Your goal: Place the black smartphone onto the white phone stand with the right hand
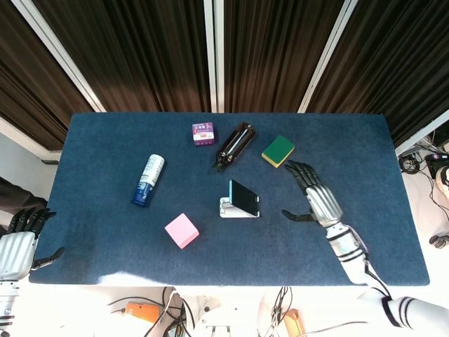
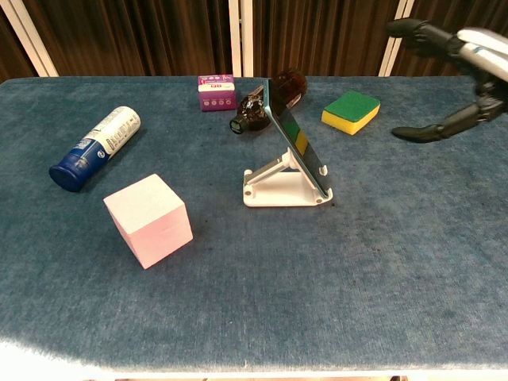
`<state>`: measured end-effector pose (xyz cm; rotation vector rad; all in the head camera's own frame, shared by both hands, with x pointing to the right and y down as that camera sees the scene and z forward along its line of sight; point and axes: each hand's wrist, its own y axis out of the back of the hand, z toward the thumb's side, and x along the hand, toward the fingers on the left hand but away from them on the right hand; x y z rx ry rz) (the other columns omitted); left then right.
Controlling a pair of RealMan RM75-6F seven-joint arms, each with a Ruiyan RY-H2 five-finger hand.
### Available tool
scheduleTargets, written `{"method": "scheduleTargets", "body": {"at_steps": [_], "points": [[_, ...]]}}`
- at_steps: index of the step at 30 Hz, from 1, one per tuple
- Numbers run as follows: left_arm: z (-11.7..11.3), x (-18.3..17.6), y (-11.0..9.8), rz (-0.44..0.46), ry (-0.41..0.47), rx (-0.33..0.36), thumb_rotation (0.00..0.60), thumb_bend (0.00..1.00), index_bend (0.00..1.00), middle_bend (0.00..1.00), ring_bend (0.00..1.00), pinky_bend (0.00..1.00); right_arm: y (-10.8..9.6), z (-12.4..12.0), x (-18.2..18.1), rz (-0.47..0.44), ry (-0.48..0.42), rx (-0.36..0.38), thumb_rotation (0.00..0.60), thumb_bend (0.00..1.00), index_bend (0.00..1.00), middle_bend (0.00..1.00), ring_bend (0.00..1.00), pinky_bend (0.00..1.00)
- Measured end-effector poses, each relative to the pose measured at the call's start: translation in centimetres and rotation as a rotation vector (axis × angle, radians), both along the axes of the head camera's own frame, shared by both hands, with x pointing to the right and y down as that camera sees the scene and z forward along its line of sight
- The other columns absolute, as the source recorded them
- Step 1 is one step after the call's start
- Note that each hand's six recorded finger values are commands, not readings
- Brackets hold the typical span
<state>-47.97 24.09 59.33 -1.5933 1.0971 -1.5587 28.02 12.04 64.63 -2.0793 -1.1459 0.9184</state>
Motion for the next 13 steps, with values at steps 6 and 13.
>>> {"method": "scheduleTargets", "body": {"at_steps": [6, 13], "points": [[0.1, 0.7, -0.6, 0.019, 0.015, 0.030, 0.600, 0.12, 0.20, 0.14, 0.06, 0.00, 3.7, -5.5, 9.1, 0.123, 0.289, 0.028, 0.600, 0.33, 0.00, 0.01, 0.00, 0.00], [0.2, 1.2, -1.0, 0.036, 0.022, 0.042, 0.600, 0.12, 0.20, 0.14, 0.06, 0.00, 8.9, -8.8, 16.0, 0.295, 0.354, 0.025, 0.600, 0.33, 0.00, 0.01, 0.00, 0.00]]}}
